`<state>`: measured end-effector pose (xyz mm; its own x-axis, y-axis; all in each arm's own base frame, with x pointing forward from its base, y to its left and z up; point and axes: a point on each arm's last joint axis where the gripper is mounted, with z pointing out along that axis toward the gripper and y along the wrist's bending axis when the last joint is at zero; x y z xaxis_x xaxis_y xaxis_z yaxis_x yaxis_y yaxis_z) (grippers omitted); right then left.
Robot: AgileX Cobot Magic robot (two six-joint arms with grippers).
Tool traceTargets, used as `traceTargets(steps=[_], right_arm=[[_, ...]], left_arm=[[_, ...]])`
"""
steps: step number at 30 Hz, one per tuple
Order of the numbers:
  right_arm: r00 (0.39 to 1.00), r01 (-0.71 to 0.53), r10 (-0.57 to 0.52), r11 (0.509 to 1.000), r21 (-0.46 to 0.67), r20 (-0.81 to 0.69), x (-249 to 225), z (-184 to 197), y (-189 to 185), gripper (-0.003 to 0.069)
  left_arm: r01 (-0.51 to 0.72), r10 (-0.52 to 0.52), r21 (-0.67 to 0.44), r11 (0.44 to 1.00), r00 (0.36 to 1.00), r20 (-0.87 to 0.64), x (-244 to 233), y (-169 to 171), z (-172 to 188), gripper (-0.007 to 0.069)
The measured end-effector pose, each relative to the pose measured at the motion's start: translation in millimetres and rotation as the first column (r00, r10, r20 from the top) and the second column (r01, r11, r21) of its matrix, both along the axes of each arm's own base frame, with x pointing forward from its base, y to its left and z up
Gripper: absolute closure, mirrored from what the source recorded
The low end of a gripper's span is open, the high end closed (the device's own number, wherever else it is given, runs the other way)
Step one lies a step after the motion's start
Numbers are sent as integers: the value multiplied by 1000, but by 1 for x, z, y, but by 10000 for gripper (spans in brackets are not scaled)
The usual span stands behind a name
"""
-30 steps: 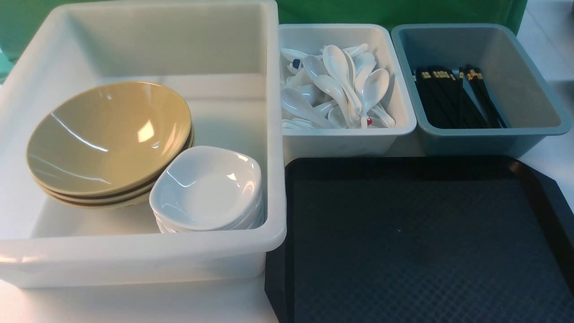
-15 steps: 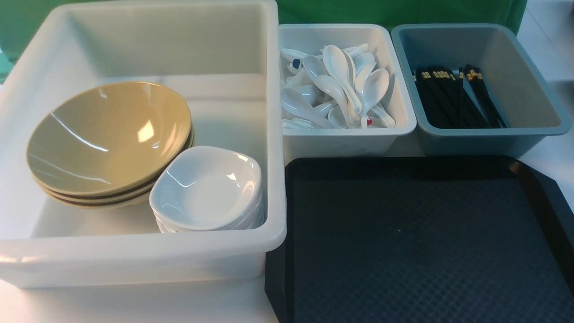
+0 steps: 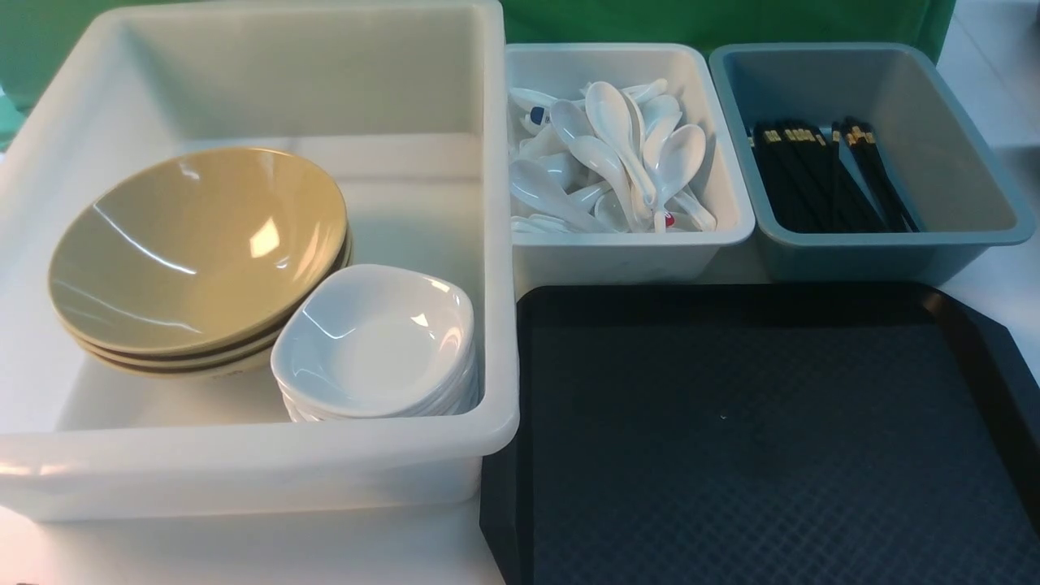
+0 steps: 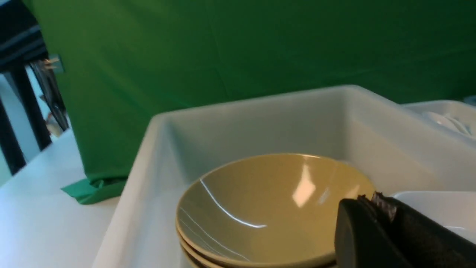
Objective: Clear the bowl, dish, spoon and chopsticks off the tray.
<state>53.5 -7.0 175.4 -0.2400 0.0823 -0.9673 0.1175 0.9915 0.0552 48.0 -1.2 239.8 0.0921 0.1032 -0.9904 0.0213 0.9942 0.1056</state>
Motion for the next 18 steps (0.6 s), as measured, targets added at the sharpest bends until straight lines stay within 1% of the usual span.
traceTargets(steps=[2, 5, 10, 16, 18], right_arm=[[1000, 0, 0, 1000, 1, 0, 0, 0, 0, 615], [1000, 0, 0, 1000, 1, 0, 0, 0, 0, 614], [1000, 0, 0, 1000, 1, 0, 0, 0, 0, 614], [1000, 0, 0, 1000, 1, 0, 0, 0, 0, 614], [1000, 0, 0, 1000, 1, 0, 0, 0, 0, 614]], left_arm=[[-40, 40, 0, 999, 999, -3, 5, 2, -18, 636], [-72, 72, 0, 997, 996, -58, 8, 4, -38, 636], [-78, 77, 2, 997, 987, -139, 8, 4, -46, 636], [-84, 76, -12, 996, 950, -304, 6, 4, -61, 636], [-84, 74, -19, 996, 946, -315, 6, 4, -62, 636]])
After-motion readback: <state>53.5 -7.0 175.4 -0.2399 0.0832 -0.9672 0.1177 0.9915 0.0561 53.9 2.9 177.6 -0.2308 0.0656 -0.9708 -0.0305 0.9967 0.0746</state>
